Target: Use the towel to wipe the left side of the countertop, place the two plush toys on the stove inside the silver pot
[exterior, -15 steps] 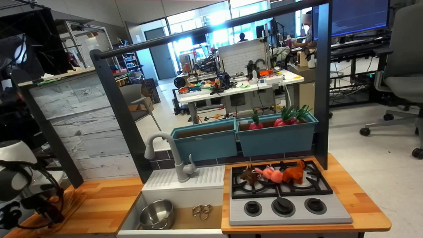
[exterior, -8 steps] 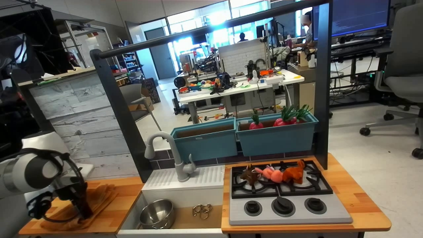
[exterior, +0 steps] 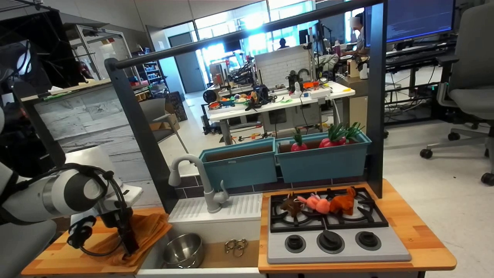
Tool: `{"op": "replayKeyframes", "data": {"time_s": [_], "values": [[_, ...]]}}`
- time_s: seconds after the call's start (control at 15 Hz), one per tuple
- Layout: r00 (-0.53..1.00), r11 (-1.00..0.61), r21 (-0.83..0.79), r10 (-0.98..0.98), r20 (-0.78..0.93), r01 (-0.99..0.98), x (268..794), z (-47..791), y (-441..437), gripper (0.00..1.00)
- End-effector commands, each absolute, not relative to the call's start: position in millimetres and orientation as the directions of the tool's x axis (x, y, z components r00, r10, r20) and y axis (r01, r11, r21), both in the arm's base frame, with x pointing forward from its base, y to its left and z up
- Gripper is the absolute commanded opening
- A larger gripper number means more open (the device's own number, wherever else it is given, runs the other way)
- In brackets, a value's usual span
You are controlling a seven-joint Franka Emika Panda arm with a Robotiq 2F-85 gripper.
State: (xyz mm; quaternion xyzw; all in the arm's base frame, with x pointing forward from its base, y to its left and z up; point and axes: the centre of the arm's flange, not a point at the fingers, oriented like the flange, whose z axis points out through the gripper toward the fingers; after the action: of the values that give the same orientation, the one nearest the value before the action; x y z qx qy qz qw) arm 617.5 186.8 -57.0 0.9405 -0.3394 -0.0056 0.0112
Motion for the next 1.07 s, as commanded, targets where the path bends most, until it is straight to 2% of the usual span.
{"op": "replayKeyframes", "data": {"time_s": [0.0, 0.4, 0.6, 0.8, 1.0], "values": [[0.845, -0.847, 0.033, -0.532, -0.051, -0.531, 596, -91, 253, 1.0], [0.947, -0.946, -0.038, -0.32, -0.039, -0.321, 551, -87, 391, 1.0], [0.944, -0.943, -0.062, -0.33, 0.025, -0.328, 577, -84, 418, 1.0], [0.891, -0.892, -0.058, -0.452, 0.044, -0.449, 625, -75, 375, 1.0], [0.804, -0.805, -0.01, -0.593, 0.034, -0.593, 642, -72, 286, 1.0]]}}
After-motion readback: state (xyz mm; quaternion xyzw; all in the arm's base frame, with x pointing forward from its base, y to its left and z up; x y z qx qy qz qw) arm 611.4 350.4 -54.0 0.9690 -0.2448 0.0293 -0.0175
